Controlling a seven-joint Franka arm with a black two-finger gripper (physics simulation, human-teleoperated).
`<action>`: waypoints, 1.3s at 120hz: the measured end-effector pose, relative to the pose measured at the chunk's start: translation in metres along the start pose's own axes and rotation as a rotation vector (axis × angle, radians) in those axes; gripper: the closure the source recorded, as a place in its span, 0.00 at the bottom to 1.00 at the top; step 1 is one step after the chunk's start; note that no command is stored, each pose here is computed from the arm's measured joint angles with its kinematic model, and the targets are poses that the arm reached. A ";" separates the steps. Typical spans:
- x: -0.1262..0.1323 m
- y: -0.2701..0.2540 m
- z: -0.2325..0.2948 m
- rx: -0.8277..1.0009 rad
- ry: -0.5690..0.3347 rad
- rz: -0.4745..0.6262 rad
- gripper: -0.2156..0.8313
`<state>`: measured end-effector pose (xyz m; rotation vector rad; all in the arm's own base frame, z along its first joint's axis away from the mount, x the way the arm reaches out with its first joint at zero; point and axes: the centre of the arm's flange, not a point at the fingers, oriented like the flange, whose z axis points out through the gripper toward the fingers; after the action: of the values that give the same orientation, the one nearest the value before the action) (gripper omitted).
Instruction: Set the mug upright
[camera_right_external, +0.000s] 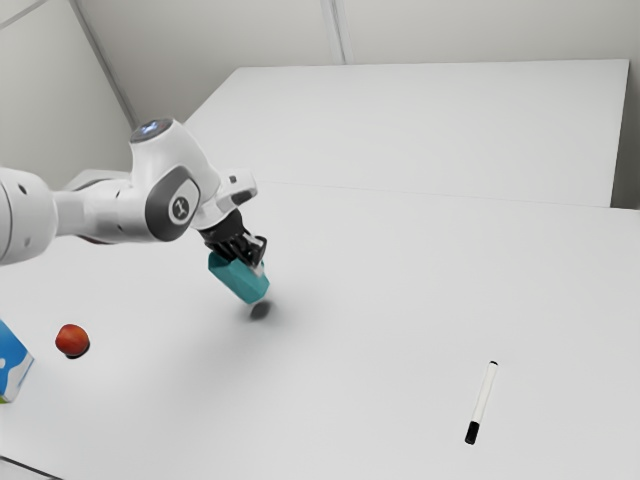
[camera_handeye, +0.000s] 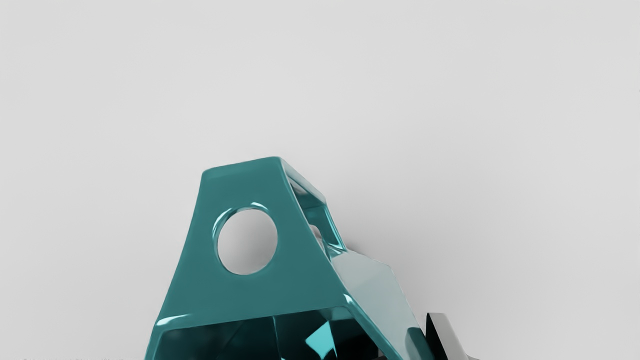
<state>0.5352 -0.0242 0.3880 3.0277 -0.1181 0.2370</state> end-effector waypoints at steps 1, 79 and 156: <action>0.000 0.000 0.000 0.000 0.000 -0.001 0.95; -0.024 -0.011 0.024 0.008 -0.035 -0.119 0.95; -0.026 0.006 0.045 0.005 -0.076 -0.121 0.95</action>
<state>0.5160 -0.0331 0.3403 3.0352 0.0593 0.1126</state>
